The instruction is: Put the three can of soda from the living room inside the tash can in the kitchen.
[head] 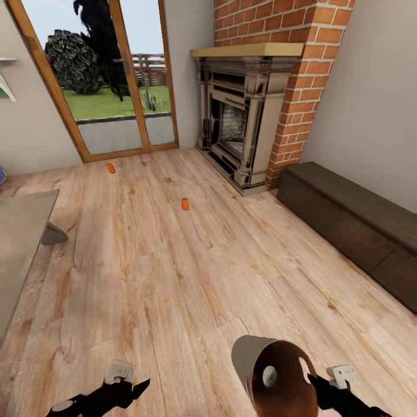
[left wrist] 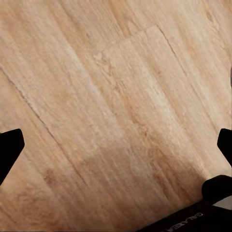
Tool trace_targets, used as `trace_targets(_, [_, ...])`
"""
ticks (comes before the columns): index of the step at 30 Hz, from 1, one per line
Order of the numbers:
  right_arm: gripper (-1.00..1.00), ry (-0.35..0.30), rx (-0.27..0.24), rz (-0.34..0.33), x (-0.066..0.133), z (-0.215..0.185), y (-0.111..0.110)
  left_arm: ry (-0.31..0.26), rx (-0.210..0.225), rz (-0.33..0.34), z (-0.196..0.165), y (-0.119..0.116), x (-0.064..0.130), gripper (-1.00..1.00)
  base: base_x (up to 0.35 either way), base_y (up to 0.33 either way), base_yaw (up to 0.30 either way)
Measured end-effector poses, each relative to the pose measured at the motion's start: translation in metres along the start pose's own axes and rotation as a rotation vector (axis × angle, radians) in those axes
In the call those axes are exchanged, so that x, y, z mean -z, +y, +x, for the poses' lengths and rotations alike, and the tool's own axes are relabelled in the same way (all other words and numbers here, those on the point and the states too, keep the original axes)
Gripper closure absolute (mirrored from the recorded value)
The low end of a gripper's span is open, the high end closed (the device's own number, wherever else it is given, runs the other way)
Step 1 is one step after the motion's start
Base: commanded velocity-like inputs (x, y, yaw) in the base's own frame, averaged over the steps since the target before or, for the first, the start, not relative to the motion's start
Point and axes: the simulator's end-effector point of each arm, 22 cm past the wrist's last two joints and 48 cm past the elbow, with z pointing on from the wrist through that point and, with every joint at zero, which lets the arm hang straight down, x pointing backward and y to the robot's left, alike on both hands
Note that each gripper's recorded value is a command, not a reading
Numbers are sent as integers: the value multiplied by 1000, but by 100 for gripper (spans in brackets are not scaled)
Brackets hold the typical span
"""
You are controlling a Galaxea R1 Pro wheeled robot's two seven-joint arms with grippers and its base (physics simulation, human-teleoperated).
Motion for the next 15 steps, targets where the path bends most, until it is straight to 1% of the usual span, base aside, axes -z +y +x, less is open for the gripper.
trace_targets(1, [100,-9,150,-27,-6,-30,19,4,3,0,0,-1,1,-100,0,0,0])
trace_targets(2, [100,-30,249,-64,0,-58,32,5,4,0,-1,-1,3,-100,0,0,0])
trace_targets(3, [100,-75,226,-52,4,-75,30,6,5,0,-2,-2,4,-100,0,0,0])
trace_targets(4, [100,-130,173,-37,8,-90,27,6,5,0,-3,-3,5,-100,0,0,0])
trace_targets(5, [100,-188,109,-52,12,-105,30,6,5,0,-4,-3,7,-100,0,0,0])
trace_targets(6, [100,-222,75,-78,15,-115,37,6,5,0,-5,-4,8,-100,0,0,0])
trace_targets(7, [100,-216,84,-75,16,-115,37,6,5,0,-6,-5,10,-100,0,0,0])
trace_targets(9, [100,-177,125,-64,16,-108,36,7,6,0,-8,-6,12,-100,0,0,0])
trace_targets(10, [100,-178,126,-63,18,-111,36,7,6,0,-9,-7,14,-100,0,0,0])
trace_targets(12, [100,-201,105,-69,22,-119,38,7,6,0,-11,-8,16,-100,0,0,0])
trace_targets(15, [100,-193,112,-67,25,-120,38,7,6,-1,-14,-10,20,-100,0,0,0])
